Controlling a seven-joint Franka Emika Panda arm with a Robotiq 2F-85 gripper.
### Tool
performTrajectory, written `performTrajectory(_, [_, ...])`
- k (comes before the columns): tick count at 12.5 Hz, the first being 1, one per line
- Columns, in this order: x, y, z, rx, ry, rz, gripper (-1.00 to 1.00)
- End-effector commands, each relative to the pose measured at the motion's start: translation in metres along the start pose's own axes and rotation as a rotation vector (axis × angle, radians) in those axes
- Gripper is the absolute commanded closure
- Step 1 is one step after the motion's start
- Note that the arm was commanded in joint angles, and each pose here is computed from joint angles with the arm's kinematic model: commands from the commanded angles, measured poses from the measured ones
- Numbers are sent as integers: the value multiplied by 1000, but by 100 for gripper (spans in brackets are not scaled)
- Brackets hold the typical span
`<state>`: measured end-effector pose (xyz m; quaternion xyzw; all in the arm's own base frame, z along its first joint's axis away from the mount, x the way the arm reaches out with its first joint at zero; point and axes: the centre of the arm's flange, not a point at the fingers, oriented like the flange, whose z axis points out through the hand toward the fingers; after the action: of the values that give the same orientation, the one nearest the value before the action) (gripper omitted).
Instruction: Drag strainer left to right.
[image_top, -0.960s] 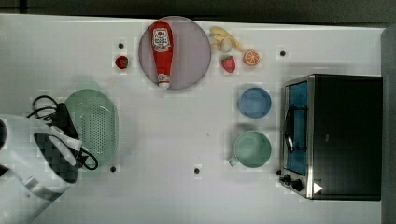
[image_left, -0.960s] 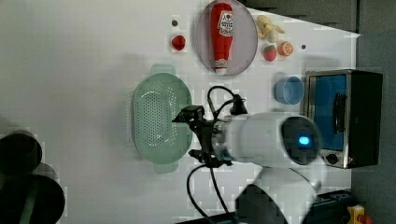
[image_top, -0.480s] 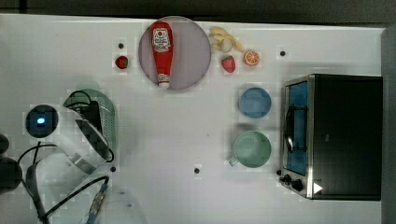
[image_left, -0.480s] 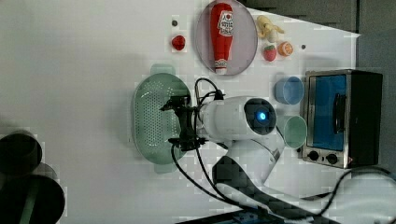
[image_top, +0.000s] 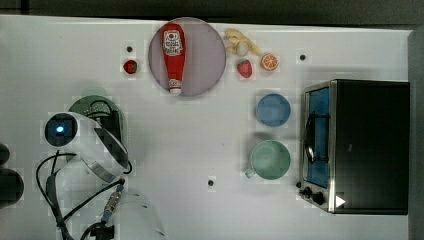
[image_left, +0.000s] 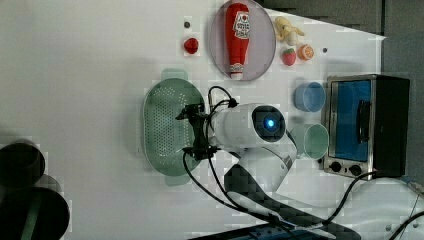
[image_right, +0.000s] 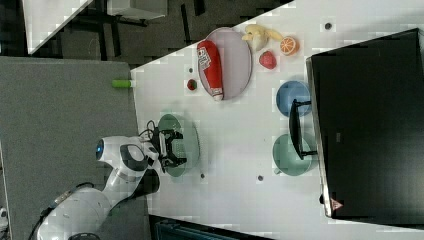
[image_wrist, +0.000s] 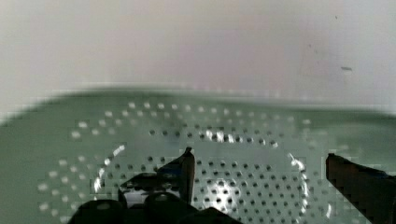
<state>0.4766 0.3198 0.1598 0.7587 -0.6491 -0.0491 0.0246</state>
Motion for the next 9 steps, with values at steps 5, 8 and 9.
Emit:
performTrajectory(5, [52, -14, -8, 22, 39, 138, -100])
performTrajectory(8, [72, -13, -10, 20, 51, 161, -100])
performTrajectory(9, [78, -12, -11, 18, 53, 169, -100])
